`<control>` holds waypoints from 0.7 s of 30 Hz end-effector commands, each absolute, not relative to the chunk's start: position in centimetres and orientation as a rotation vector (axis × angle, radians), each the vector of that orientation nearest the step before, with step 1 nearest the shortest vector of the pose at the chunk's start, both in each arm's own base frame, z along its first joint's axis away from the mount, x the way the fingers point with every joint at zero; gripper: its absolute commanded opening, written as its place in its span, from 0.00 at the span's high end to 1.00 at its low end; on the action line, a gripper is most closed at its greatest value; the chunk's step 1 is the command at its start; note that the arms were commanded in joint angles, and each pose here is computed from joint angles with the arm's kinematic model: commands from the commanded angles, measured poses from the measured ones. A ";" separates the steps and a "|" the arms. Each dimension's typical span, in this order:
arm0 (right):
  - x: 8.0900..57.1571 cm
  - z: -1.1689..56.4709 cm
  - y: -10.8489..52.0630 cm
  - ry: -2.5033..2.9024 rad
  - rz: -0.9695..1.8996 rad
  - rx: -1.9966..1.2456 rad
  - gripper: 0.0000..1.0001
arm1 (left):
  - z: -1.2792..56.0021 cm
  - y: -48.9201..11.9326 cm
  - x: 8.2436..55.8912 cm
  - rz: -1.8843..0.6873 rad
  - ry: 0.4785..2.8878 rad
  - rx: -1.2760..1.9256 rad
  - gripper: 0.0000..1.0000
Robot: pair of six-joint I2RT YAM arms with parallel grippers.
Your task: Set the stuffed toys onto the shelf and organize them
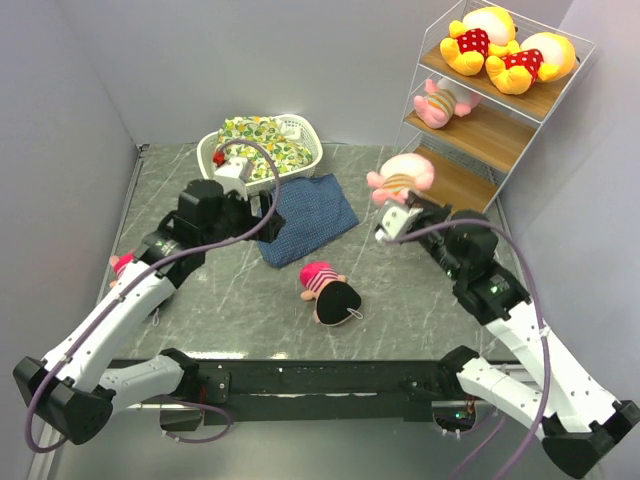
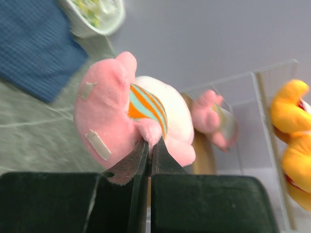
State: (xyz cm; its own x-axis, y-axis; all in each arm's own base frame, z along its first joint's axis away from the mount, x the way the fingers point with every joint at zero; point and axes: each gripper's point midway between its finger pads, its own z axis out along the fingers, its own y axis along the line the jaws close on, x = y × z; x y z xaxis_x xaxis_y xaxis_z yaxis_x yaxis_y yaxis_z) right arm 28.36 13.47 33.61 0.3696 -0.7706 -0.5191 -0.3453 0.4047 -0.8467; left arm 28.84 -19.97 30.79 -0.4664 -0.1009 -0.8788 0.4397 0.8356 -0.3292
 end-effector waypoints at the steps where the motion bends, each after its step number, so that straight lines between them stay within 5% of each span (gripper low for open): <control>1: 30.2 39.8 10.1 1.181 -0.526 -1.096 1.00 | 27.8 -17.4 30.4 -0.438 1.942 0.237 0.04; 21: 36.9 40.6 1.2 1.282 -0.747 -0.968 1.00 | 28.8 -15.5 29.2 -0.410 1.830 0.188 0.04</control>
State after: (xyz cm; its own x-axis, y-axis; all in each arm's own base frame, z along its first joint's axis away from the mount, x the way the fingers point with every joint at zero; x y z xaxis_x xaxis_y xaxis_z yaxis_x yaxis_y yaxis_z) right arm 36.27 1.92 38.36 0.1214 -0.8840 -0.4514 -0.1475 0.4336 -0.8889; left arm 28.81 -15.82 28.12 -0.3398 -0.0828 -0.9369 0.3414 0.9173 -0.2049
